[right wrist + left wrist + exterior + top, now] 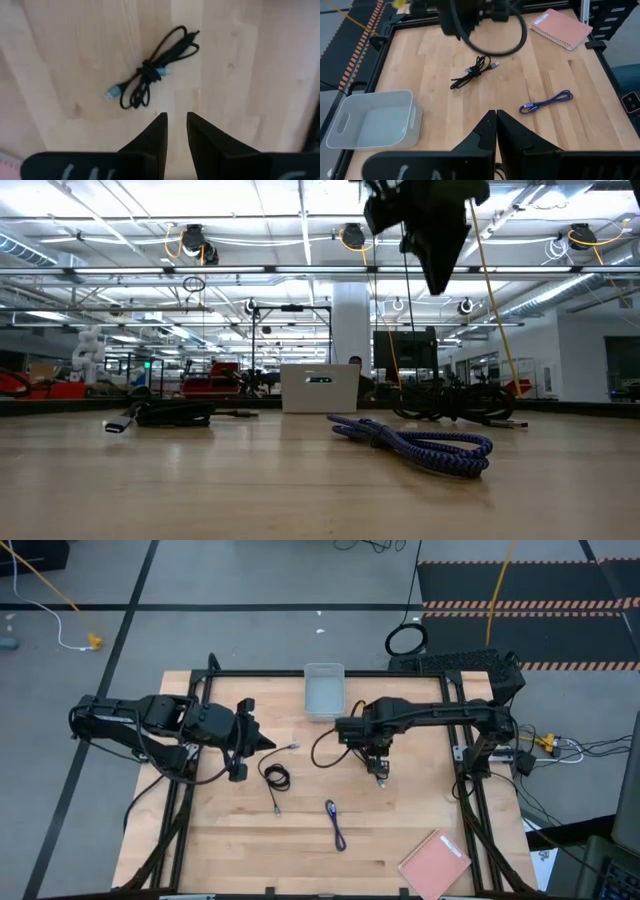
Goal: Pick and place USB-C Cables
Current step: Put the right black charger cable into the gray bin
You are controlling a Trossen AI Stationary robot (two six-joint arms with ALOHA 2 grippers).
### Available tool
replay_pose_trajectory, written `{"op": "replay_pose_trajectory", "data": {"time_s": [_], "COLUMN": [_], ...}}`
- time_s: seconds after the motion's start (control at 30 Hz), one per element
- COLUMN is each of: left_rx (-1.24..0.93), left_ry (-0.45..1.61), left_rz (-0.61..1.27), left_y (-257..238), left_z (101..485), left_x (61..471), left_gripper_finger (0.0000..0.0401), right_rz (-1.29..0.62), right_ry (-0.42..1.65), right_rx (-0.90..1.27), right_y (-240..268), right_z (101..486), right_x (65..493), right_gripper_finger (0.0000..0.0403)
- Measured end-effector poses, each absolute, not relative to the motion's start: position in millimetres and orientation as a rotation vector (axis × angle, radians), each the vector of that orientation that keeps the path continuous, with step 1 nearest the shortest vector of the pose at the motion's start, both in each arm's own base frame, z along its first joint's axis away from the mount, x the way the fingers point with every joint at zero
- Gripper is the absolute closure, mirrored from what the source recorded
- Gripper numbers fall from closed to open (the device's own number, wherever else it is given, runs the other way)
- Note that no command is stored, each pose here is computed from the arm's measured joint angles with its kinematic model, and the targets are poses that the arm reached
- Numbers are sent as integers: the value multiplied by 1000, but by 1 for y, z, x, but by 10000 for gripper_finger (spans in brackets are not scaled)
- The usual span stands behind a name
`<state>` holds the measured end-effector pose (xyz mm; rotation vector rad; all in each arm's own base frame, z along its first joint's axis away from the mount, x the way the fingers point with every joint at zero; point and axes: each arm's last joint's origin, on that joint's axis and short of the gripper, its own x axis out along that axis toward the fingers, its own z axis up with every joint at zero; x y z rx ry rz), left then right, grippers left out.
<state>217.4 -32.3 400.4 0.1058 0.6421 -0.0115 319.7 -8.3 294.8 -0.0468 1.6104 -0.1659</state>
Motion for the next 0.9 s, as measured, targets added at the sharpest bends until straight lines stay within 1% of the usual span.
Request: {"op": "replay_pose_trajectory", "data": {"time_s": [0.27, 0.57, 0.7, 0.9], "left_rx": [103, 106, 104, 104], "left_ry": [642, 642, 642, 642], "left_rz": [-11, -22, -21, -21], "left_y": [-33, -35, -35, -35], "left_z": [400, 400, 400, 400], "left_x": [217, 217, 217, 217], "left_gripper_finger": [384, 384, 384, 384], "right_rz": [-172, -258, -290, -290], "right_ry": [1623, 1670, 1682, 1645], "right_rx": [-44, 33, 56, 62], "right_y": [-6, -5, -4, 5], "right_z": [248, 210, 202, 198], "right_x": [320, 308, 304, 307], "right_gripper_finger": [337, 332, 312, 260]}}
